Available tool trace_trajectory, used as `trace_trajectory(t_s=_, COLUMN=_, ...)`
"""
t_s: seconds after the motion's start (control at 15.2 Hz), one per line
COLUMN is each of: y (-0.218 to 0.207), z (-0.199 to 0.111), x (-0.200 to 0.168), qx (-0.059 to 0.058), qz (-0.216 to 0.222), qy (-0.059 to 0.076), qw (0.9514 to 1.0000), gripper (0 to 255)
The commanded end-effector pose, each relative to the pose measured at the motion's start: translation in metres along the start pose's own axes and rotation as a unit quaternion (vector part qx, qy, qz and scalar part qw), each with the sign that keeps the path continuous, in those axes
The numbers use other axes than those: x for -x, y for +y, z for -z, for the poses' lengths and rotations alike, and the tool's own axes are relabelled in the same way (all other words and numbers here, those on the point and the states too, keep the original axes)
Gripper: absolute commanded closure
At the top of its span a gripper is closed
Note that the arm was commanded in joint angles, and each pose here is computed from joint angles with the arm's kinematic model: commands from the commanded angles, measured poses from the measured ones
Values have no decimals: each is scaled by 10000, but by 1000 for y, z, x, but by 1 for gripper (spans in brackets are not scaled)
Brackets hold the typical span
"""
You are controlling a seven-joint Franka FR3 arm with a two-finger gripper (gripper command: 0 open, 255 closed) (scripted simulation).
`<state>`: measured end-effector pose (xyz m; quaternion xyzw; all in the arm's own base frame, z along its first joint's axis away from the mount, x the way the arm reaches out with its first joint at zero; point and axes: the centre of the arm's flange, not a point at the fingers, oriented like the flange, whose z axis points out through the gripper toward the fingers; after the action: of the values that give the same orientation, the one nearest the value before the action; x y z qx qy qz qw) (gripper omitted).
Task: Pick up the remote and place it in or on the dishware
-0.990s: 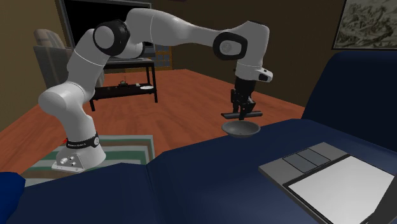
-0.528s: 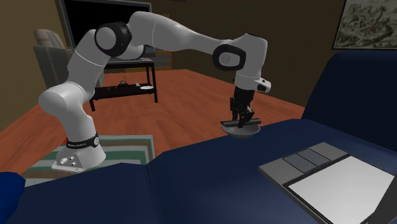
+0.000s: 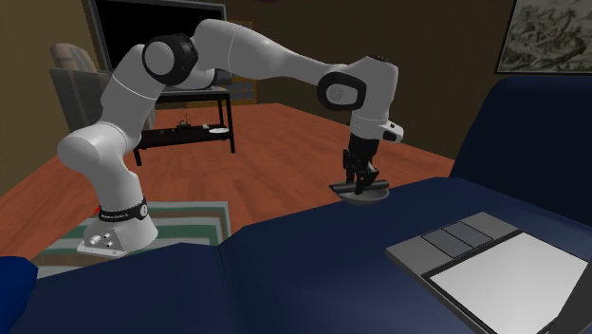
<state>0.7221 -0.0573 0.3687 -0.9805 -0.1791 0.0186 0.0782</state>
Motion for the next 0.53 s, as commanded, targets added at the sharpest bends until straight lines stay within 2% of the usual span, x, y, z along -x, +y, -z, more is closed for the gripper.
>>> trace_trajectory(t_s=0.0, y=0, z=0, x=0, qx=0, qz=0, qy=1, qw=10000, gripper=255)
trace_trajectory(t_s=0.07, y=0, z=0, x=0, qx=0, qz=0, qy=1, qw=10000, gripper=0)
trace_trajectory(t_s=0.4, y=0, z=0, x=0, qx=0, qz=0, qy=1, qw=10000, gripper=0)
trace_trajectory(t_s=0.46, y=0, z=13, x=0, qx=0, qz=0, qy=1, qw=10000, gripper=0)
